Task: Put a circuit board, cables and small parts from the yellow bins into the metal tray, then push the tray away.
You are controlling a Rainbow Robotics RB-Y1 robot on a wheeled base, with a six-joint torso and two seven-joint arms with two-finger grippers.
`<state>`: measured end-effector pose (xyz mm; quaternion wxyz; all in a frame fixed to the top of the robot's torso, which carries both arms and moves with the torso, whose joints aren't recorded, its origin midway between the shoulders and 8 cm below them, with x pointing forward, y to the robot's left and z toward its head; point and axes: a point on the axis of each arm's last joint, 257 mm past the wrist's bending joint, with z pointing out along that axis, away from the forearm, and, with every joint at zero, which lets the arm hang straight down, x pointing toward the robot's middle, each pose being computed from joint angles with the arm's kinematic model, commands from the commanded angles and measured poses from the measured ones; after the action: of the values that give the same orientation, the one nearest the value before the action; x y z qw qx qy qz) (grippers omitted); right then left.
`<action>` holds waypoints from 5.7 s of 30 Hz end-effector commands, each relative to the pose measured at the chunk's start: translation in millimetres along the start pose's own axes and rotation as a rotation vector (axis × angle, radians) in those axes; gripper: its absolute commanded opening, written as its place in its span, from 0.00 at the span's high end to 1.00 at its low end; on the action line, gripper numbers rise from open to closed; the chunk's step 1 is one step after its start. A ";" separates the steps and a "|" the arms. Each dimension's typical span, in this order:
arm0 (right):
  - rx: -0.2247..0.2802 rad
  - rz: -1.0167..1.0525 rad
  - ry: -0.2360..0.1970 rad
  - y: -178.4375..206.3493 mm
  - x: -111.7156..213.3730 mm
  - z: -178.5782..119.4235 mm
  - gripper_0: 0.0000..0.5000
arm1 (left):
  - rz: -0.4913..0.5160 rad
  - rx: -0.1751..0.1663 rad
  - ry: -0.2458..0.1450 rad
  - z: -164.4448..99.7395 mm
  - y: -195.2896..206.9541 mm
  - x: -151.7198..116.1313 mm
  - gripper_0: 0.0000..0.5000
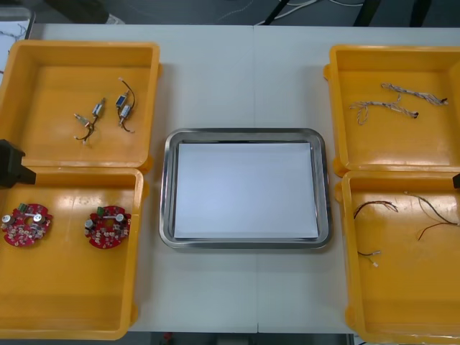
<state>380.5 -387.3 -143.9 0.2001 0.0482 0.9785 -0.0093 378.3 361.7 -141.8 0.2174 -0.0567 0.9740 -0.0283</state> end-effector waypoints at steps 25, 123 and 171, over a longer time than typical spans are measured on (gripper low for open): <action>-0.009 -0.045 -0.030 10.1 -7.0 -4.2 0.00 | 0.073 -0.045 0.017 -4.8 13.4 3.1 0.00; -0.048 -0.140 0.051 18.7 21.8 14.9 0.00 | 0.368 -0.003 0.056 9.1 28.5 12.0 0.00; -0.087 -1.023 -0.074 -41.3 -1.2 56.0 0.00 | 0.160 -0.068 0.025 96.2 41.7 2.7 0.00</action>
<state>402.7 -420.2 -191.7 0.1983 -0.4433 0.8721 -0.0595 396.4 412.4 -237.4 0.1806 0.0126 0.9833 0.0188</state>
